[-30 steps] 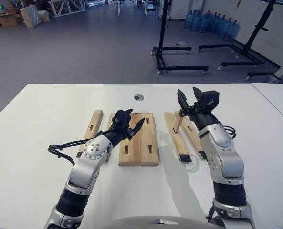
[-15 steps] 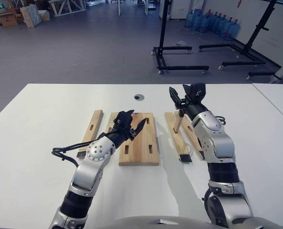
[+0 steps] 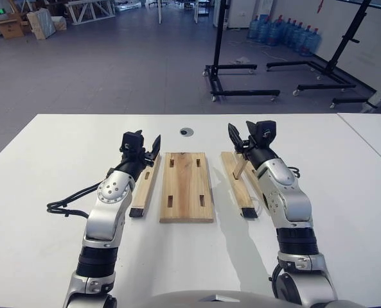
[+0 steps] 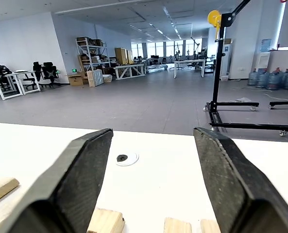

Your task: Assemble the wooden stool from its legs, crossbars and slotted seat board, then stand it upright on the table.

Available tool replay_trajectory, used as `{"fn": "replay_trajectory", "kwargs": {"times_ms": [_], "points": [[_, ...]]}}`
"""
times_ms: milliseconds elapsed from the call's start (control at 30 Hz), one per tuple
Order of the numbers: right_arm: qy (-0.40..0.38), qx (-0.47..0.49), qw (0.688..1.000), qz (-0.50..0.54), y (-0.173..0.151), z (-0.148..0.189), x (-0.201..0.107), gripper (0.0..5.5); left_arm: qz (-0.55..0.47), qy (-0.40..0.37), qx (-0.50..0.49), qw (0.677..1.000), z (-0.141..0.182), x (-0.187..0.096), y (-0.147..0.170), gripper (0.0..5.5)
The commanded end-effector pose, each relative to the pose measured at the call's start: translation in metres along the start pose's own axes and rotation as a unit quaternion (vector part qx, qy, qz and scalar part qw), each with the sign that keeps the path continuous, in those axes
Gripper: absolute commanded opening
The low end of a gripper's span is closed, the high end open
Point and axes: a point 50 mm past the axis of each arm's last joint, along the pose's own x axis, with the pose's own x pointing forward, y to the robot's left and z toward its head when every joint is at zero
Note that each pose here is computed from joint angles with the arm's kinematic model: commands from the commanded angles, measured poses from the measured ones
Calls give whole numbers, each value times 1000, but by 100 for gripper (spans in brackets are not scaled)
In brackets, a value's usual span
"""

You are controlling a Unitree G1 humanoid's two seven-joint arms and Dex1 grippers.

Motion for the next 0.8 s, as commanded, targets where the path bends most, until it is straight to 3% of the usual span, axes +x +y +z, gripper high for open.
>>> {"fn": "replay_trajectory", "kwargs": {"times_ms": [33,167,300,400,633,800], "points": [[20,25,999,-6,-2,-12,-3,304,-17,16,-17,1000,-5,-3,-9,299],[-16,36,999,-27,-9,2,-3,304,-29,21,-23,999,-7,-5,-16,299],[-108,-3,994,-31,-12,52,-3,304,-27,21,-28,999,-6,-5,-18,299],[-134,-17,990,-34,-13,75,-24,304,-14,17,-25,999,-4,-5,-11,299],[36,-1,999,-12,-2,17,-96,304,26,15,-14,999,-1,-8,9,299],[128,24,992,-3,4,-17,-120,304,25,23,-8,999,-4,-10,10,299]]}}
